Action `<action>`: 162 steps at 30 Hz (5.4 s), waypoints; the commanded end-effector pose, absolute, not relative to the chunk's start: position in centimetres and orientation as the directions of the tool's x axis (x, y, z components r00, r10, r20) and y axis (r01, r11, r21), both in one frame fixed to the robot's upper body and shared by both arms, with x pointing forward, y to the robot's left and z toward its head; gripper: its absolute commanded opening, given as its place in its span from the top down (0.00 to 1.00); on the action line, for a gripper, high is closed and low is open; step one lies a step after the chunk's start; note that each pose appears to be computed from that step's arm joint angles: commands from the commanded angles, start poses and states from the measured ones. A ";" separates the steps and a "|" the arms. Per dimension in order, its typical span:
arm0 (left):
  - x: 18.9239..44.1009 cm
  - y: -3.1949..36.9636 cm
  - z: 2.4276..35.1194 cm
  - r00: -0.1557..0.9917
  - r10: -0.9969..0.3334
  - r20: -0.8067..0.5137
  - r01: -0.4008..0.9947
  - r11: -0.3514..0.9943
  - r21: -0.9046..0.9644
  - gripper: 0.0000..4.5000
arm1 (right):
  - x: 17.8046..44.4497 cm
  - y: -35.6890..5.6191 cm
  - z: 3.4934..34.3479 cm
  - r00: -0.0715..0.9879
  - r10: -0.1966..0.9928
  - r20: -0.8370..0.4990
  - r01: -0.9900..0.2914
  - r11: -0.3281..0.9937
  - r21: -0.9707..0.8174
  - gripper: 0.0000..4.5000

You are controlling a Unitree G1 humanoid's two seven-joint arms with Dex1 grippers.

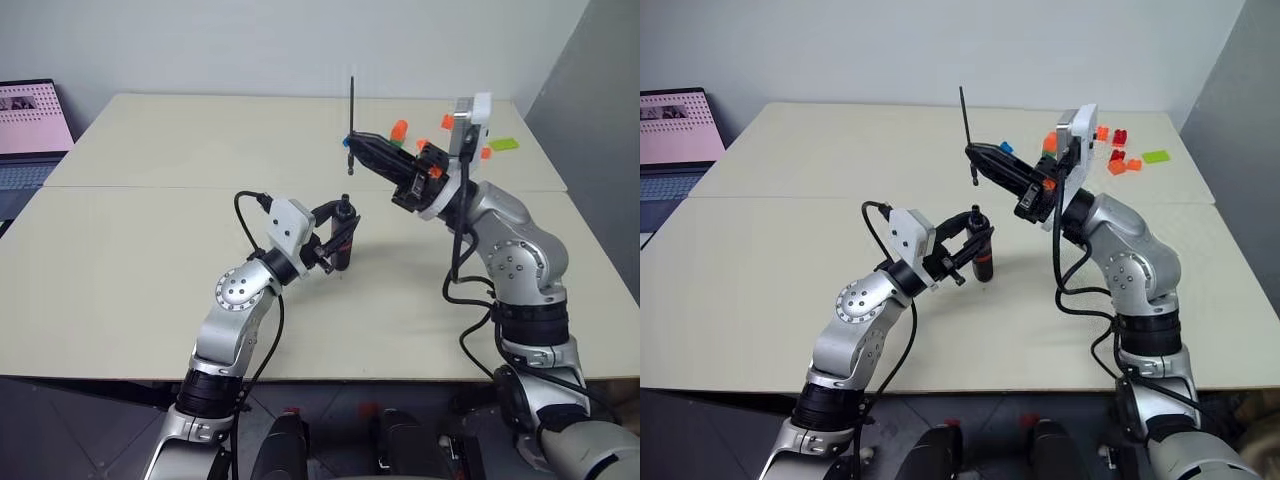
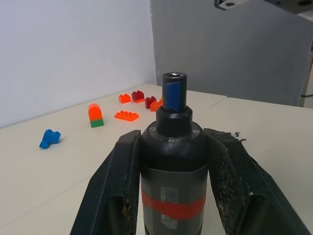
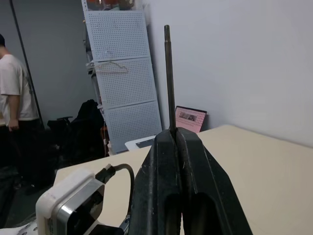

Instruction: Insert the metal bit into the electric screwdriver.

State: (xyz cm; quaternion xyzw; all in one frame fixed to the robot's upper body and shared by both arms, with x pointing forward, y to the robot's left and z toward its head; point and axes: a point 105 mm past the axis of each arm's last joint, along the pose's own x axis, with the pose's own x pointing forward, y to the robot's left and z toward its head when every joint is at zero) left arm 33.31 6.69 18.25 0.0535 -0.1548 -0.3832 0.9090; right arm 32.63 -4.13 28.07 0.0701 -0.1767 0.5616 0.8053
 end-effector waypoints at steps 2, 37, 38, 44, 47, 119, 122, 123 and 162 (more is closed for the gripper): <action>33.5 7.1 18.7 0.661 -0.707 0.250 0.673 0.706 0.220 0.64 | 32.3 -3.7 28.9 0.252 0.890 0.381 -0.925 0.337 -0.175 1.00; 31.8 7.0 19.1 0.550 -0.816 0.175 0.787 0.577 0.218 0.64 | 31.6 -4.8 28.0 0.193 0.909 0.370 -0.944 0.275 -0.182 1.00; 31.8 7.0 19.1 0.552 -0.816 0.175 0.786 0.578 0.218 0.64 | 31.6 -4.9 27.8 0.195 0.909 0.368 -0.945 0.275 -0.179 1.00; 32.0 7.4 18.9 0.564 -0.808 0.171 0.779 0.590 0.215 0.64 | 31.7 -4.9 27.0 0.205 0.913 0.352 -0.948 0.275 -0.161 1.00; 31.9 7.5 18.8 0.566 -0.807 0.168 0.778 0.590 0.216 0.64 | 31.6 -4.9 26.9 0.204 0.914 0.350 -0.949 0.273 -0.159 1.00; 32.2 7.8 18.2 0.564 -0.814 0.140 0.787 0.581 0.209 0.64 | 31.3 -3.8 25.9 0.208 0.900 0.384 -0.941 0.291 -0.172 1.00; 32.2 7.8 18.2 0.563 -0.815 0.138 0.788 0.579 0.210 0.64 | 31.6 -3.9 25.8 0.220 0.897 0.384 -0.938 0.302 -0.168 1.00; 32.2 7.8 18.2 0.563 -0.815 0.137 0.788 0.579 0.210 0.64 | 31.7 -4.0 25.8 0.224 0.896 0.384 -0.938 0.305 -0.166 1.00; 32.2 7.8 18.0 0.566 -0.814 0.133 0.786 0.581 0.210 0.64 | 31.1 -4.7 26.3 0.198 0.906 0.374 -0.949 0.272 -0.158 1.00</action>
